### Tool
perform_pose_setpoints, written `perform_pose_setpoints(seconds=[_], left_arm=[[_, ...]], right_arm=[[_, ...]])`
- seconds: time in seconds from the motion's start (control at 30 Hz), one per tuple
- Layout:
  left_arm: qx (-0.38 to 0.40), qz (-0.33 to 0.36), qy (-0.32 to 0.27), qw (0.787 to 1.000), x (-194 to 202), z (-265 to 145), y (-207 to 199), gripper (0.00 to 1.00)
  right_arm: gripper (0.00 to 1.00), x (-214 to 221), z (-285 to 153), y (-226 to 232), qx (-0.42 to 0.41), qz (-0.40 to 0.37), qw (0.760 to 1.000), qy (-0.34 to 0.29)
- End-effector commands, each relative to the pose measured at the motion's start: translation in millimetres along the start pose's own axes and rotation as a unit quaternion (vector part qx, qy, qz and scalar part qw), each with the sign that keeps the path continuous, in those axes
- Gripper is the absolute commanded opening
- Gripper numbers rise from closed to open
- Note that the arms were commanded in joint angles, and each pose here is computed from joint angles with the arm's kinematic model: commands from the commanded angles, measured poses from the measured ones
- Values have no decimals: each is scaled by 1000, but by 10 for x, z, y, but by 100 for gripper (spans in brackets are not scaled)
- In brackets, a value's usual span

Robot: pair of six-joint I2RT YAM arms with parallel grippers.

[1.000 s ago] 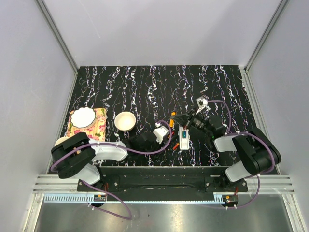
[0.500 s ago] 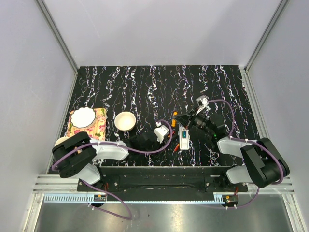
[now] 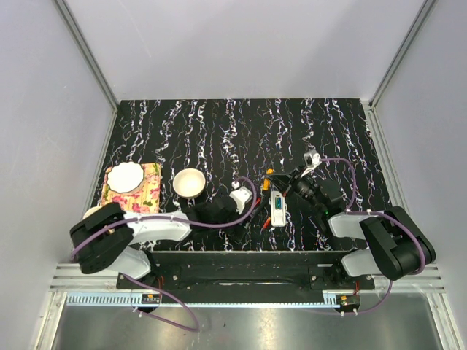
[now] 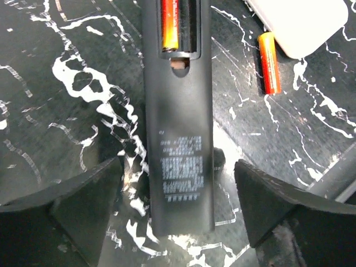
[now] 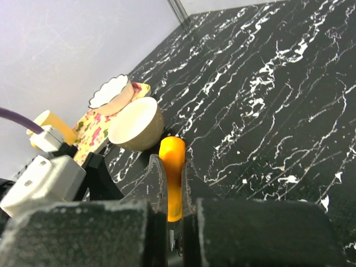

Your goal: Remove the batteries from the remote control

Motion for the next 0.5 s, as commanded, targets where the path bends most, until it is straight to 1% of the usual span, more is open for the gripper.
perform_pose_setpoints(seconds=[0.0, 0.03, 0.1, 0.13, 0.17, 0.2, 0.23, 0.3, 0.33, 0.37, 0.43, 0.47], left_arm=[[-13, -44, -69, 997, -496, -339, 52, 92], [-9, -53, -107, 993, -726, -490, 73, 96], [8, -57, -144, 988, -936, -639, 70, 98], [9, -67, -171, 983, -1078, -759, 135, 99], [30, -71, -184, 980, -1147, -809, 120, 99], [33, -79, -196, 977, -1203, -868, 159, 99], [28, -88, -202, 975, -1253, -895, 241, 99], [22, -80, -192, 978, -1236, -885, 279, 96], [37, -70, -191, 978, -1249, -882, 243, 95], [72, -49, -203, 975, -1304, -899, 147, 94], [101, -41, -215, 971, -1350, -886, 95, 94], [130, -34, -228, 964, -1416, -914, 33, 93]], right_arm=[[0, -307, 63, 207, -47, -7, 997, -57], [0, -312, 59, 229, -52, -8, 997, -56], [0, -337, 54, 263, -58, -7, 997, -58], [0, -338, 52, 268, -59, -7, 997, -58], [0, -351, 46, 284, -61, -7, 996, -59], [0, -354, 41, 288, -61, -7, 996, -59], [0, -353, 34, 294, -61, -7, 996, -60], [0, -366, 18, 297, -57, -5, 996, -64], [0, -369, 5, 289, -54, -2, 996, -66], [0, -390, -3, 311, -57, -1, 996, -71], [0, -419, -21, 387, -76, -2, 994, -76], [0, -434, -26, 427, -87, 0, 993, -76]])
Point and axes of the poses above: each gripper's point midway between its finger pads, its own z axis out along the fingers, its own y axis along the line the jaws close on, x = y × z, the point moved 3 cm from there along -z, back along the fingers, and after that the axes turned 5 degrees about z, right-handed, at the moved point
